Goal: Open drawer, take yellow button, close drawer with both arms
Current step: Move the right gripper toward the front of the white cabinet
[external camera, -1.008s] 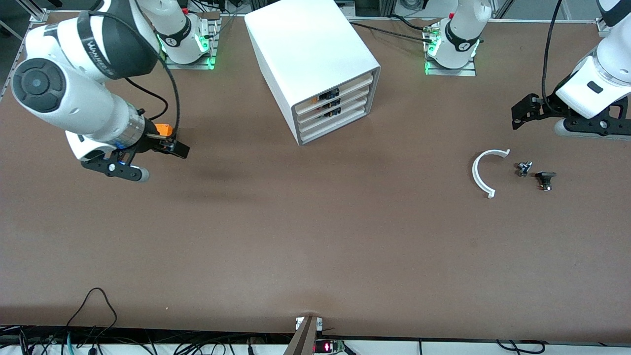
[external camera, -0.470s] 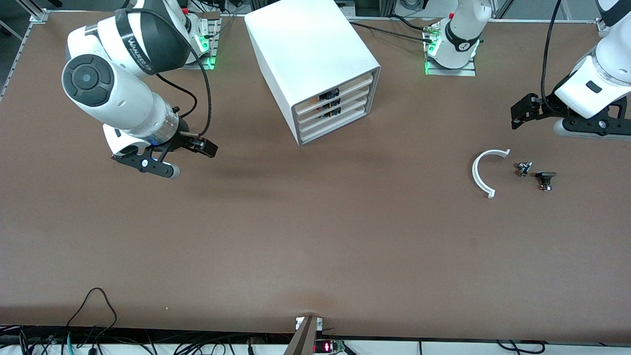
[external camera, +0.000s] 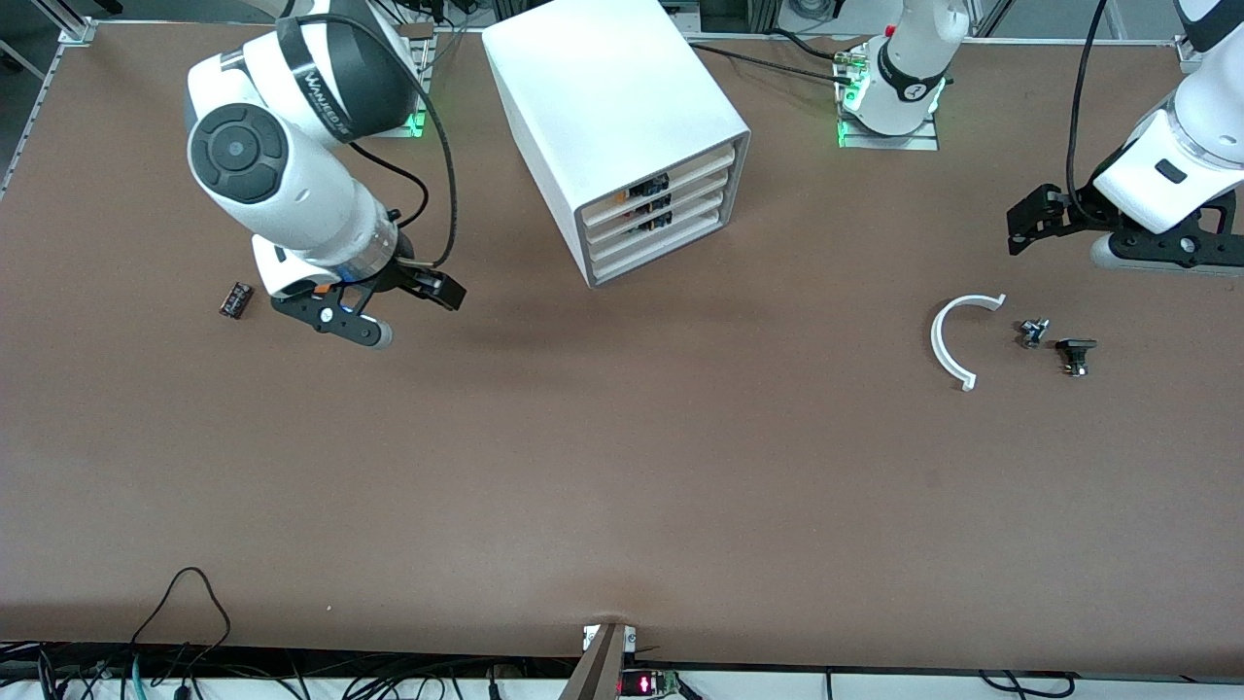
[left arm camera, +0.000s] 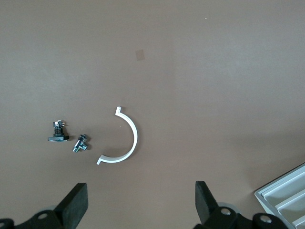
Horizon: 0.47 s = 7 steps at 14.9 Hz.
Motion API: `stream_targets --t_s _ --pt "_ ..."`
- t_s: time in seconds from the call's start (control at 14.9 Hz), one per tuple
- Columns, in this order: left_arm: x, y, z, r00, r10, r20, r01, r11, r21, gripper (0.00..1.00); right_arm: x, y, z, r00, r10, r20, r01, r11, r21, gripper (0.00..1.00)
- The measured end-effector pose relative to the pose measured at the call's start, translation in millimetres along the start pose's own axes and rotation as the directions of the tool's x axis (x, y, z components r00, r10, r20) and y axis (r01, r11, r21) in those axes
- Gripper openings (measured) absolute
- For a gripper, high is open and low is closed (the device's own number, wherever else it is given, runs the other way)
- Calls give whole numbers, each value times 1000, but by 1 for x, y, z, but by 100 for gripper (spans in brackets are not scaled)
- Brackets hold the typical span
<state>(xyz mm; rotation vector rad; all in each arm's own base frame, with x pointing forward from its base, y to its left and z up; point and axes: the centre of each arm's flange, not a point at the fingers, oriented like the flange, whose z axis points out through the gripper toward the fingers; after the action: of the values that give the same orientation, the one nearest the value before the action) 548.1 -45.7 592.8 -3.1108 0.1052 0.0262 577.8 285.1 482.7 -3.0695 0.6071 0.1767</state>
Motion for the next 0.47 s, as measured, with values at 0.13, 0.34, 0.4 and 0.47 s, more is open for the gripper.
stream_targets --t_s 0.13,0.34,0.4,0.47 --pt "0 0 0 1000 0 0 0 1000 0 100 -5 -14 3 1000 19 -3 -19 1000 4 100" --pt "0 2 0 1000 3 0 -3 1000 0 100 -12 -35 7 999 37 -7 -37 999 10 100" --pt "0 3 0 1000 5 0 -5 1000 0 100 -14 -42 8 999 43 -9 -43 999 12 100" --pt "0 4 0 1000 7 0 -7 1000 0 100 -16 -47 9 999 45 -10 -44 999 14 100"
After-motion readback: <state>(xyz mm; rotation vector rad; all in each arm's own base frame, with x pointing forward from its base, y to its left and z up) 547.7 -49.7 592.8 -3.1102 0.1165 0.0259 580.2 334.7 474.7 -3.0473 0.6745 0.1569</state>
